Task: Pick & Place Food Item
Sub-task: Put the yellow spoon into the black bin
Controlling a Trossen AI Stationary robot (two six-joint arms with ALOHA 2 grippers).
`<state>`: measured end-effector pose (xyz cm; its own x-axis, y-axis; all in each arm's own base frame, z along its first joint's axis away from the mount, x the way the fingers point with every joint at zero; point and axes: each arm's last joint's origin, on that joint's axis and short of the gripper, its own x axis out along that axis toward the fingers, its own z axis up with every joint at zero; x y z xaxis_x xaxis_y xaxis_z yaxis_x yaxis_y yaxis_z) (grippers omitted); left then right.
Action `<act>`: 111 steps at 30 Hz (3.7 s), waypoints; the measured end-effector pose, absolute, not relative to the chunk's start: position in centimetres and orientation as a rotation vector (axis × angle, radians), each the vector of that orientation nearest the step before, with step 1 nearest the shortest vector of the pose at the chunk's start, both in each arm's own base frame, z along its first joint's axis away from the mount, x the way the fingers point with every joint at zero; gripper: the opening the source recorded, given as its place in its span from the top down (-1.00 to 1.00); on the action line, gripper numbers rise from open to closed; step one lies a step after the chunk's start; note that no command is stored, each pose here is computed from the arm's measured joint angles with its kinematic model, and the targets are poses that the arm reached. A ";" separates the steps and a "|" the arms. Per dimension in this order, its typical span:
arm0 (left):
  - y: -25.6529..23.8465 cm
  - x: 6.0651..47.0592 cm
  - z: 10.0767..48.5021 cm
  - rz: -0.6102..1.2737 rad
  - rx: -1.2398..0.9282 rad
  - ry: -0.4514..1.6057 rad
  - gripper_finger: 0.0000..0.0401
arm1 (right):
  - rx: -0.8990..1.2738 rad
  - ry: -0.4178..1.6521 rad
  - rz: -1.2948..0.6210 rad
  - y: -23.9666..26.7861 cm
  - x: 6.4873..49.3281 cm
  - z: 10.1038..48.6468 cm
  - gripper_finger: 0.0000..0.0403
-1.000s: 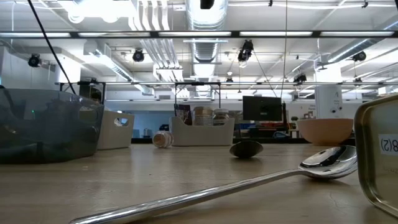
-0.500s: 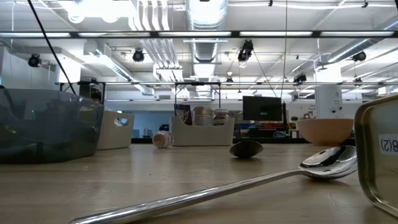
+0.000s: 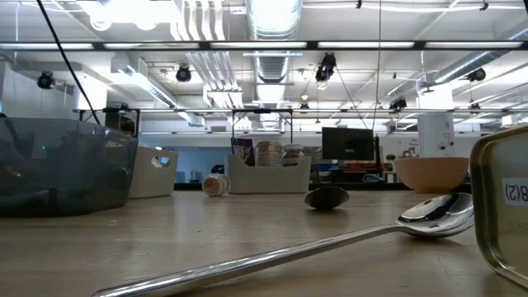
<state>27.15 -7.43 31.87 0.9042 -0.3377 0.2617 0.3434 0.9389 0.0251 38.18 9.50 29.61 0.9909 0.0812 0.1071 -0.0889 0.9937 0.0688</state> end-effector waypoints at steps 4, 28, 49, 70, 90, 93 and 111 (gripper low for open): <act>-7.5 27.2 31.7 -0.362 -0.031 -0.249 1.00 | 0.073 -0.106 0.085 9.5 38.2 29.6 -0.47; -7.7 27.9 33.3 -0.363 -0.038 -0.131 1.00 | 0.059 -0.039 0.037 9.9 40.6 29.2 0.49; -8.2 25.6 33.9 -0.218 -0.009 -0.045 1.00 | 0.042 0.017 -0.033 10.7 38.3 30.5 0.88; -12.6 23.2 32.1 0.048 0.552 0.320 0.99 | 0.084 0.164 -0.044 10.8 36.9 30.4 0.88; -14.3 23.8 30.9 -0.001 1.378 0.404 -0.21 | 0.412 0.250 0.116 11.2 37.0 29.8 0.88; -14.5 24.3 30.8 0.020 1.508 0.409 -0.23 | 0.471 0.258 0.122 11.1 37.0 29.8 0.88; -15.3 26.1 31.4 0.051 2.016 0.347 -0.24 | 0.705 0.264 0.263 11.3 37.7 29.6 0.88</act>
<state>26.07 -15.31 31.40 0.9571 0.2659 -0.1148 0.2213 -0.4159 0.8821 37.74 11.30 29.64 0.9341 0.3243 -0.1490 -0.1478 0.7314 0.6657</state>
